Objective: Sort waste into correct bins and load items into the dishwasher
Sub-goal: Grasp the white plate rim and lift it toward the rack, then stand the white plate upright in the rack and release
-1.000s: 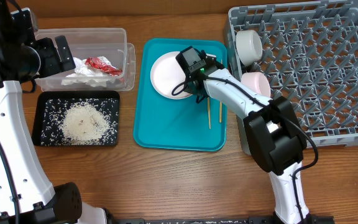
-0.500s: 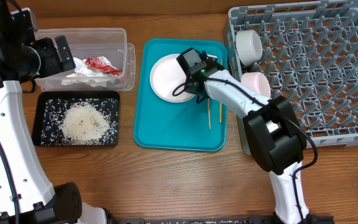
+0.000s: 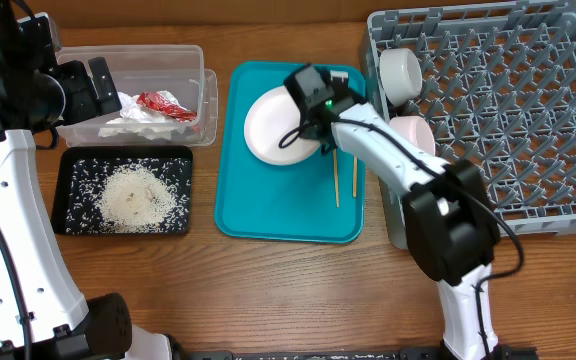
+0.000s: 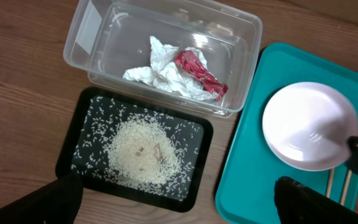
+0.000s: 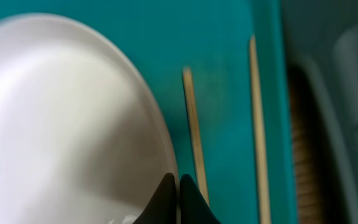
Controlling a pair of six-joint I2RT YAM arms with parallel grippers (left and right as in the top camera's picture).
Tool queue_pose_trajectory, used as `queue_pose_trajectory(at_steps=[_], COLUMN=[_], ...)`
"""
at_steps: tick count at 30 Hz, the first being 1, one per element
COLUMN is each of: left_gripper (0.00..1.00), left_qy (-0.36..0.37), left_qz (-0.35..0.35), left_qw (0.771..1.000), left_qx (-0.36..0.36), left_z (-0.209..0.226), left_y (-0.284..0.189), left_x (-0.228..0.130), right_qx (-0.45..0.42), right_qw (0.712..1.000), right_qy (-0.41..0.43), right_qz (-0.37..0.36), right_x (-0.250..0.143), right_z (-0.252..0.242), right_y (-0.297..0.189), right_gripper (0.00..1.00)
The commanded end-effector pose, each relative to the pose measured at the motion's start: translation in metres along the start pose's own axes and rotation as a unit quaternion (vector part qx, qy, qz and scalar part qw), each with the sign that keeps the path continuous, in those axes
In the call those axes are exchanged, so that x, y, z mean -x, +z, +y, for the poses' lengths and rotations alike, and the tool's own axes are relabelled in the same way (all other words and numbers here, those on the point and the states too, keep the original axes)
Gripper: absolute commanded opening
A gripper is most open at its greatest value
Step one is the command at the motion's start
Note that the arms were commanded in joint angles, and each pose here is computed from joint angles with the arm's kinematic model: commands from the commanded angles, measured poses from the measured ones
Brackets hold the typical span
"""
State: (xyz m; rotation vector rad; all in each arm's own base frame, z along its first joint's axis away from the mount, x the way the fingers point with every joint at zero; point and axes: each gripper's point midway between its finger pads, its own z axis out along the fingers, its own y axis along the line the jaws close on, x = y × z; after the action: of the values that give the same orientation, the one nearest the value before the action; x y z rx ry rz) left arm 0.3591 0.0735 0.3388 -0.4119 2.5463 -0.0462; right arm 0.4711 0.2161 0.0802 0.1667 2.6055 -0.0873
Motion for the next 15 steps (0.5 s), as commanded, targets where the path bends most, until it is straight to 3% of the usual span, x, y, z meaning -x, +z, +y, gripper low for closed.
queue_pose_trajectory(at_steps=[1,8,15], left_gripper=[1.0,1.0,1.0], left_qy=[0.001,0.001,0.001], left_qz=[0.0,0.0,0.0], left_qw=[1.0,1.0,1.0], left_qx=[0.003,0.003,0.003], left_z=[0.001,0.001,0.001], left_y=[0.002,0.002,0.002], left_x=[0.001,0.001,0.001], right_qx=[0.027,-0.062,-0.262], right_qw=[0.989,0.958,0.923], right_qy=[-0.007,0.017,-0.02], right_qz=[-0.146,-0.279,-0.282], right_x=[0.092,0.147,0.165], right_z=[-0.013,-0.093,-0.199], right_y=[-0.111,-0.221,-0.248], right_gripper=[0.04,0.04,0.04])
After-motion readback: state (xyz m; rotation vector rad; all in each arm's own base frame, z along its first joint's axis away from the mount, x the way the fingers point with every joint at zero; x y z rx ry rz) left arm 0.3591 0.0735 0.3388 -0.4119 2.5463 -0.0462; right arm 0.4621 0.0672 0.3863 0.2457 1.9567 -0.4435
